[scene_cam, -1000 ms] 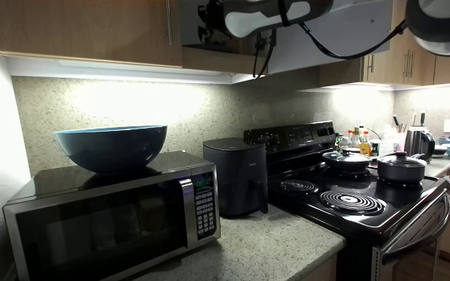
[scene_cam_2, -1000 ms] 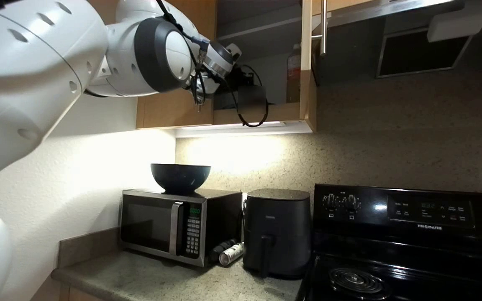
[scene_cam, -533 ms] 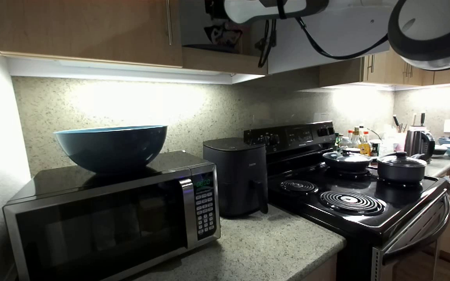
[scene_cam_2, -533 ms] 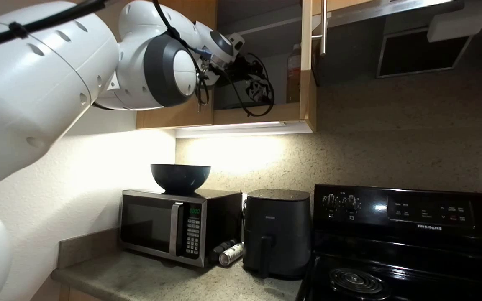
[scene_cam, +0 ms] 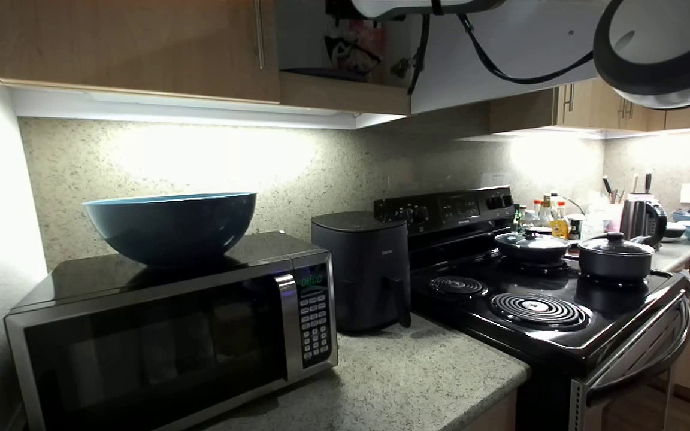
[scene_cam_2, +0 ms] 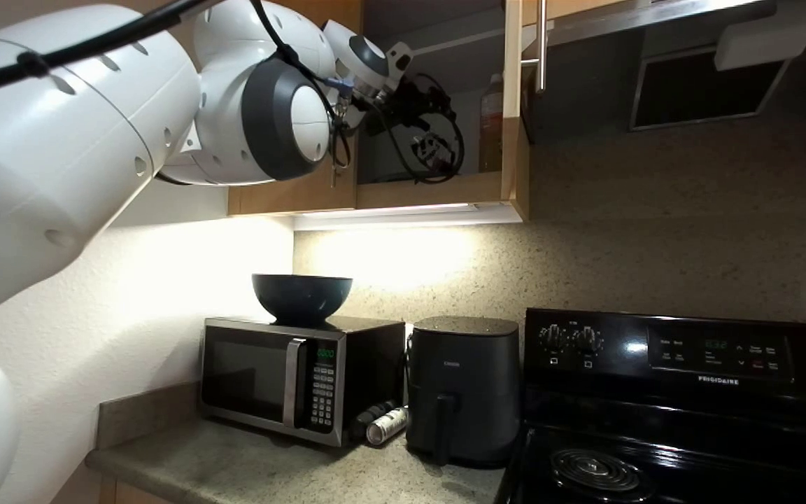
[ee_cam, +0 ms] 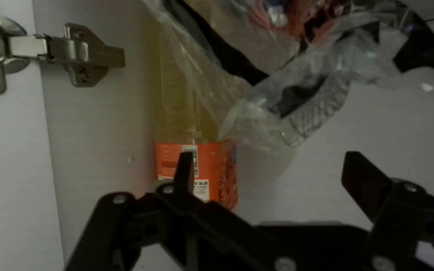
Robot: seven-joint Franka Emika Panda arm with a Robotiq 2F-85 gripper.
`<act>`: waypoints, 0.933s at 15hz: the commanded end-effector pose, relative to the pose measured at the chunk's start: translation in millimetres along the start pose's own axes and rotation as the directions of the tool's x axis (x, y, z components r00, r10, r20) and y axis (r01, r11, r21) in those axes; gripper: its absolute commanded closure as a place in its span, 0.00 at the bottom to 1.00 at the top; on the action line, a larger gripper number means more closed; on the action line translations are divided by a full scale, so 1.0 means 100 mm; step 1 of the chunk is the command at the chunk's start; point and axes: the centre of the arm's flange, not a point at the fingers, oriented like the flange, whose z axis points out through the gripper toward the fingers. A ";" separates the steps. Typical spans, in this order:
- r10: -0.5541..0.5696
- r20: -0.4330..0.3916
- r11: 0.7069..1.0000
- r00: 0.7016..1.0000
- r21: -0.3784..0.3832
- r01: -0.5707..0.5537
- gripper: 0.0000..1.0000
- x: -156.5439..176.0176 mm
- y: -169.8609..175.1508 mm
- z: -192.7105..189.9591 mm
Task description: Pick up the plastic from the counter and put it in the cabinet
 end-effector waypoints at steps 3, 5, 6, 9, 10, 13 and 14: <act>-0.034 0.098 0.997 0.995 -0.062 0.040 0.00 -0.09 0.10 -0.16; -0.038 0.110 0.996 0.993 -0.073 0.046 0.00 -0.17 0.12 -0.32; -0.040 0.106 0.996 0.994 -0.075 0.048 0.00 -0.19 0.11 -0.39; -0.049 0.077 0.996 0.996 -0.076 0.055 0.00 -0.21 0.07 -0.64; -0.051 0.080 0.996 0.996 -0.071 0.056 0.00 -0.21 0.04 -0.73; -0.053 0.108 0.996 0.993 -0.063 0.060 0.00 -0.22 -0.02 -0.95; -0.052 0.123 0.996 0.991 -0.062 0.060 0.00 -0.24 -0.05 -1.03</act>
